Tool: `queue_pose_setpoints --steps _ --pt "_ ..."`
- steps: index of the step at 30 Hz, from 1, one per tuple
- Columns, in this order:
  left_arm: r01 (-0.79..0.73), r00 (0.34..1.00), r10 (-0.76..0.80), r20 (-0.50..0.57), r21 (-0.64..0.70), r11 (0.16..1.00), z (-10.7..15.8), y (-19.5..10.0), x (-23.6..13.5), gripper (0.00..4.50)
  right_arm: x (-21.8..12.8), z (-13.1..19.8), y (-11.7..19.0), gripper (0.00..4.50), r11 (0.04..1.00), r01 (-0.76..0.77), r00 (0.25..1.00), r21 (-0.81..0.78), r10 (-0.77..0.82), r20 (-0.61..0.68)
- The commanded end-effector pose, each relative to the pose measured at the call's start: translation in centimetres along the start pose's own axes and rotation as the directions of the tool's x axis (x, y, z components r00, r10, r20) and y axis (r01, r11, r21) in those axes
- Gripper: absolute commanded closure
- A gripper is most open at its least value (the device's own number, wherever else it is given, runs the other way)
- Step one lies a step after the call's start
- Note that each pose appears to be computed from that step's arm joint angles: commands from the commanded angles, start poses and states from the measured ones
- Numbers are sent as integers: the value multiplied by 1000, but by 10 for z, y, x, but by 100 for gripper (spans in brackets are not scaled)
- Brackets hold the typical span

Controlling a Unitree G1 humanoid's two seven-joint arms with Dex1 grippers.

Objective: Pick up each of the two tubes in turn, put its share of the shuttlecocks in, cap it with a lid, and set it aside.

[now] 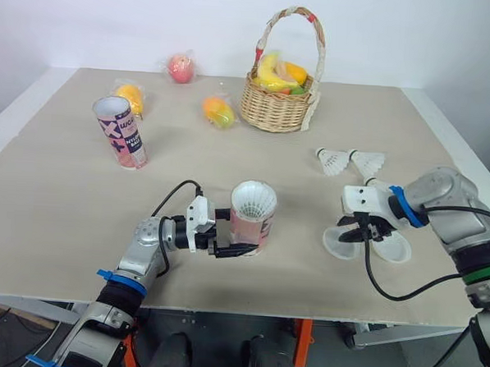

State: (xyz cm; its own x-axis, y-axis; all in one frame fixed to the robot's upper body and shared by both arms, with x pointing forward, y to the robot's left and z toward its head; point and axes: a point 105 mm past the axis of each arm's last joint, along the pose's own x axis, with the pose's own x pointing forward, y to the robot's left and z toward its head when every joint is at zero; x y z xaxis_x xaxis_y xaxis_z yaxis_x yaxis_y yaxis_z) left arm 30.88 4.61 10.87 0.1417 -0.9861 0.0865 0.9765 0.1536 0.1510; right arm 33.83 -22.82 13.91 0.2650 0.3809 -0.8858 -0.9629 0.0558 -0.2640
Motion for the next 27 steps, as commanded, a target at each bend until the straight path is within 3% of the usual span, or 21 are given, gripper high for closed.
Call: queue_pose_setpoints --steps 1,7,17,22,27 --pt "19 1000 -19 9 -68 998 -2 -4 -1 89 -5 6 -1 441 999 -8 1000 -41 8 7" --pt "56 996 -62 -69 -81 995 -16 -13 -5 89 -21 43 -4 441 994 27 993 -109 -14 116" --pt "81 988 -82 -130 -14 997 -27 -13 -7 89 -102 148 -16 441 950 168 897 -263 -37 440" --pt "109 982 -108 -157 -5 994 -33 -14 -7 89 -109 186 -7 441 917 152 877 -368 46 477" --pt "142 978 -148 -149 -52 989 -32 -18 -5 89 -93 204 -2 441 868 132 905 -478 91 415"
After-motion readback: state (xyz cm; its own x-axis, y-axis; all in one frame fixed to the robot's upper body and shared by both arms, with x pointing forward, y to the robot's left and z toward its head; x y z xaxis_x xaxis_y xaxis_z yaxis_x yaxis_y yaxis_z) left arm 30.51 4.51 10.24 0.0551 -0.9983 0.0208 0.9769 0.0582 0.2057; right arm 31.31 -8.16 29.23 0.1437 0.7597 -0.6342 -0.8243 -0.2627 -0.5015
